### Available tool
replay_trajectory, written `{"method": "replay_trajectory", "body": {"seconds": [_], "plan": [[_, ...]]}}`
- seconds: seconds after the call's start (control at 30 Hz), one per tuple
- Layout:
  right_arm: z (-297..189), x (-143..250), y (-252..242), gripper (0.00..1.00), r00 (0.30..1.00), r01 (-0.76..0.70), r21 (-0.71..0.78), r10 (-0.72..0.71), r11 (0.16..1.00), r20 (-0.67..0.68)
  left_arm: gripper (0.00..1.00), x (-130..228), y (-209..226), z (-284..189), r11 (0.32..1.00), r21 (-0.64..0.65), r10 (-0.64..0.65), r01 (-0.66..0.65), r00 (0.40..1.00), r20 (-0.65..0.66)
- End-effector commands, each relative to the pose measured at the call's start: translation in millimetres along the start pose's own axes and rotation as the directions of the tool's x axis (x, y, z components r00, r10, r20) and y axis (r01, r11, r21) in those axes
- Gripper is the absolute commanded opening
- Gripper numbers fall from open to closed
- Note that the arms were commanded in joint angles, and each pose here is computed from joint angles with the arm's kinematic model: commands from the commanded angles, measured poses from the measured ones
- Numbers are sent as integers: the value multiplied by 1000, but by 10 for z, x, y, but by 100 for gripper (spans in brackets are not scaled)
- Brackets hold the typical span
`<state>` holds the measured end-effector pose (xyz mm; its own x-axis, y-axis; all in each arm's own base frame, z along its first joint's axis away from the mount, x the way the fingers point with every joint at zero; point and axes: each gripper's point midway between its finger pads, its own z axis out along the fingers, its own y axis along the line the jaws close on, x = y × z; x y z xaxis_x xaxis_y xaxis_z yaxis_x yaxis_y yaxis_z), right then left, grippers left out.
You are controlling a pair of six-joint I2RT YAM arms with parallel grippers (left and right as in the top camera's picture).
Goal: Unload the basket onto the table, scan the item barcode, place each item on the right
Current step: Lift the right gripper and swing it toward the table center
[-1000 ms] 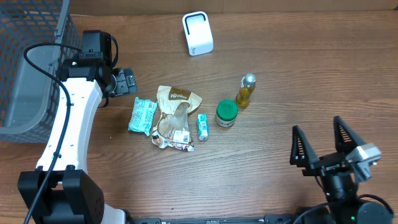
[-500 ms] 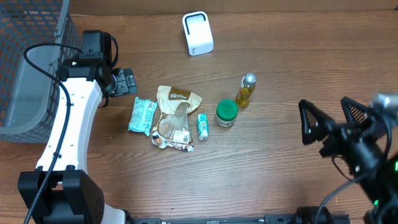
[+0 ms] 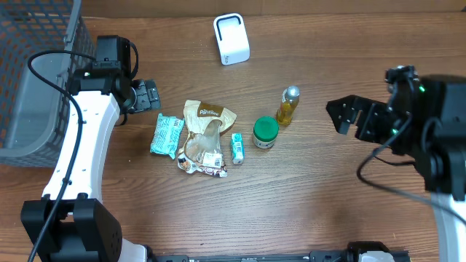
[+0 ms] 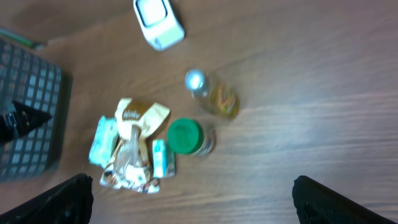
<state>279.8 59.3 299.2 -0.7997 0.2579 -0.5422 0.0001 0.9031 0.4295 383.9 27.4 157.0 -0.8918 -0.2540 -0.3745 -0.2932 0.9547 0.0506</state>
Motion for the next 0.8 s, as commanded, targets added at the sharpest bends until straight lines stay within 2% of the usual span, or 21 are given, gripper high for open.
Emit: {"method": "replay_trajectory", "body": {"seconds": [0.0, 0.37, 0.6, 0.77], "plan": [[85, -18, 139, 100, 999, -10, -79, 6, 997, -49, 99, -59, 22, -37, 1000, -7, 9, -9, 1000, 16], [618, 59, 36, 100, 969, -103, -87, 80, 991, -233, 100, -59, 22, -37, 1000, -7, 9, -9, 1000, 16], [681, 123, 221, 100, 947, -158, -201, 91, 967, -308, 99, -59, 22, -37, 1000, -7, 9, -9, 1000, 16], [681, 121, 221, 100, 947, -157, -201, 90, 967, -308, 100, -59, 22, -37, 1000, -7, 9, -9, 1000, 16]]}}
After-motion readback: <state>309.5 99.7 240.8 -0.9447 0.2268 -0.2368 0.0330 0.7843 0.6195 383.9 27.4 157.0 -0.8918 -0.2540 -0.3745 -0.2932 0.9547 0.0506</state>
